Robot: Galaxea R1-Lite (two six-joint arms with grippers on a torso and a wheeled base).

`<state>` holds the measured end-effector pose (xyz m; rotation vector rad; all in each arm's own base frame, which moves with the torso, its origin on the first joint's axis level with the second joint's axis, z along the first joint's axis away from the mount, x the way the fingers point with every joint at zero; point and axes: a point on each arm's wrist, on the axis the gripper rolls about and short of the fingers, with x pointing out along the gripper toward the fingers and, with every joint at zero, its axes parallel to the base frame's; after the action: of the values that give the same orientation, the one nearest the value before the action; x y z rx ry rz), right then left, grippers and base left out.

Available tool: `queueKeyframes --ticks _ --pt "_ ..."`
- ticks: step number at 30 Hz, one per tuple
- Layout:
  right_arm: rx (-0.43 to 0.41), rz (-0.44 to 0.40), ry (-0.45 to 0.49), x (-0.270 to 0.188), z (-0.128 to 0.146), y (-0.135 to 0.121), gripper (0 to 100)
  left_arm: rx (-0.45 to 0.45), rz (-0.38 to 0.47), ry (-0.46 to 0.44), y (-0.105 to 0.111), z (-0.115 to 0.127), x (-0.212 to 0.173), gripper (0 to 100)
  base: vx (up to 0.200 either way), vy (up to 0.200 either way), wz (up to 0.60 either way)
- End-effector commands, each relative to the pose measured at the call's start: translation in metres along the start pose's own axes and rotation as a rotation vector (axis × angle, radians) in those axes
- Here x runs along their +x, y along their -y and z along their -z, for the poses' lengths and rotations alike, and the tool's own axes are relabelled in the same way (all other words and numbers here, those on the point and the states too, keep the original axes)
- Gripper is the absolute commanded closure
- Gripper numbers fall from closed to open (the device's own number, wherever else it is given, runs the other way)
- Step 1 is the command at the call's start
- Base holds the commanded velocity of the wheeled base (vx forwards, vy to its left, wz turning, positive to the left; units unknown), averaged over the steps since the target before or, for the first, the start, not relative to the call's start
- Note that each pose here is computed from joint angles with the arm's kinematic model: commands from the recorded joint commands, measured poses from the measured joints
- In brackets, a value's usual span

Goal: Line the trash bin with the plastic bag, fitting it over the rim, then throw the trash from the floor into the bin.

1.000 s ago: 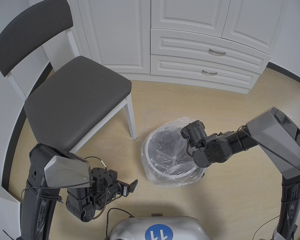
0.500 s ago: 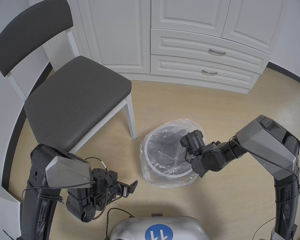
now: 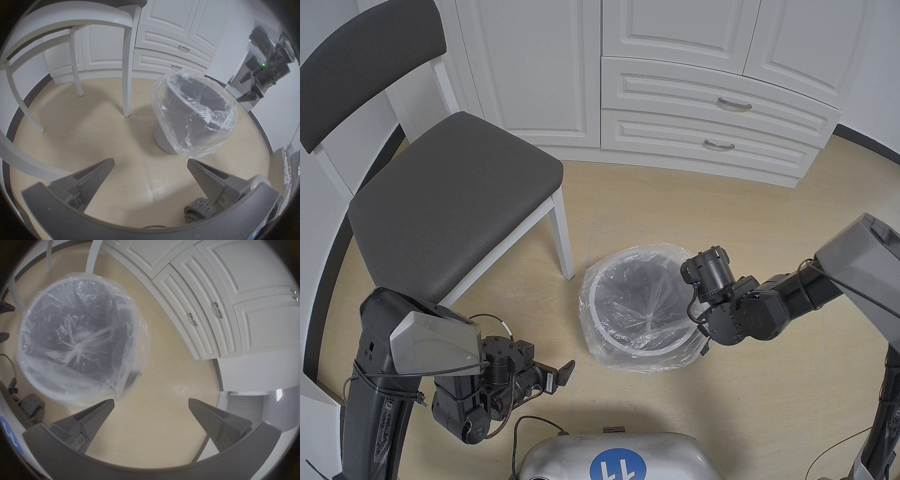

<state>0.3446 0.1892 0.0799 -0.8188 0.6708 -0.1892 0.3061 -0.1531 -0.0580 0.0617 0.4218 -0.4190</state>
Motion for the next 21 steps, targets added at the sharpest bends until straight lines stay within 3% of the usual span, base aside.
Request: queueKeyframes --ticks 1,9,14,21 --pt "0.112 -0.101 0.04 -0.031 0.021 0.033 0 -0.014 -0.006 0.056 -0.004 -0.018 -0.003 0 0.0 0.0 0.0" --pt "0.414 -0.245 0.113 -0.024 0.032 0.056 0 -0.035 -0.003 0.039 -0.001 -0.022 -0.023 0 0.0 0.0 0.0" --pt "0.464 -0.323 0.169 -0.028 0.042 0.074 0 -0.054 -0.043 0.062 -0.014 -0.034 -0.037 0 0.0 0.0 0.0" --pt "0.518 -0.317 0.254 -0.029 0.026 0.081 0 -0.057 -0.116 0.052 -0.037 -0.041 -0.068 0 0.0 0.0 0.0"
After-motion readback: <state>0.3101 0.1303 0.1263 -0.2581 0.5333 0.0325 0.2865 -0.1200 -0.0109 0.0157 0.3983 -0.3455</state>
